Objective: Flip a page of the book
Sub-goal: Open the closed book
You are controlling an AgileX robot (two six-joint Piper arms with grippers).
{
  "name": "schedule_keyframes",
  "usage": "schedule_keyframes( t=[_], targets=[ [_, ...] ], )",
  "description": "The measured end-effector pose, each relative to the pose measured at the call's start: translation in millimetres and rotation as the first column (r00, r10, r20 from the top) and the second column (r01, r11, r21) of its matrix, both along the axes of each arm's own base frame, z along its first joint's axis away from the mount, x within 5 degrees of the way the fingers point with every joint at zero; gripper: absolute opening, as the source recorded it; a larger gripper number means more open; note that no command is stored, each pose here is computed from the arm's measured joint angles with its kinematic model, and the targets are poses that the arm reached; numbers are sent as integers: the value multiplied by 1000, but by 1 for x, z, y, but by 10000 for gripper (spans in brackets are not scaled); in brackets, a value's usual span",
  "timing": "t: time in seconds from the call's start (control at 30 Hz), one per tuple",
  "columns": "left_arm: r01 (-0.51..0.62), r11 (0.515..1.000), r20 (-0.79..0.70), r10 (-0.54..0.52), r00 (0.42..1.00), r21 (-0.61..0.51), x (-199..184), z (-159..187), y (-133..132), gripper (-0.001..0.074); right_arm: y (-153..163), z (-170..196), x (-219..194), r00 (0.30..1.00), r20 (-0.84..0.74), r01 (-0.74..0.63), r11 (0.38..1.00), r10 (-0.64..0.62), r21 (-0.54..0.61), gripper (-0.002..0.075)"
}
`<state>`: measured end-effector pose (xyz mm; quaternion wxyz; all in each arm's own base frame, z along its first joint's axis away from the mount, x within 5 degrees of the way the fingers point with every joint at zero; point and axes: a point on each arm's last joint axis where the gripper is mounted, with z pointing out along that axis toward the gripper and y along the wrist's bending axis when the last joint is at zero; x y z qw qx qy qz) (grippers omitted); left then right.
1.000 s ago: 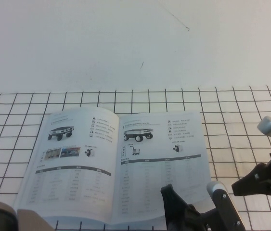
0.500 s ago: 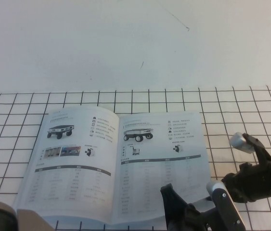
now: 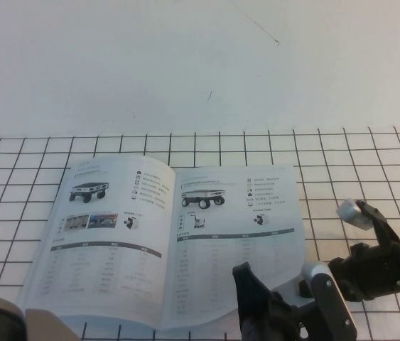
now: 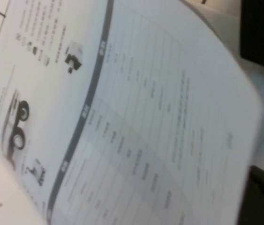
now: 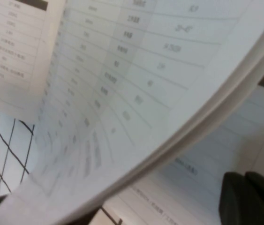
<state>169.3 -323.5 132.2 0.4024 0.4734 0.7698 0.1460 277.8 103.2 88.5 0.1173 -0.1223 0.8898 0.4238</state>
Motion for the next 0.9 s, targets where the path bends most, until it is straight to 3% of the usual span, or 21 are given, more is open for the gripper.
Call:
schedule_keyframes(
  t=[0.23,0.6,0.9],
  targets=[
    [-44,995,107,34,994,89,13,10,11,-3,2,0,-1,1000,-2,-5,1000,5,-2,-1],
    [-110,992,214,94,972,66,28,66,33,-3,2,0,0,1000,-3,-12,1000,12,-8,-1],
    [-341,933,125,327,937,117,58,67,75,-3,2,0,0,1000,-6,-10,1000,10,-7,-1]
  ],
)
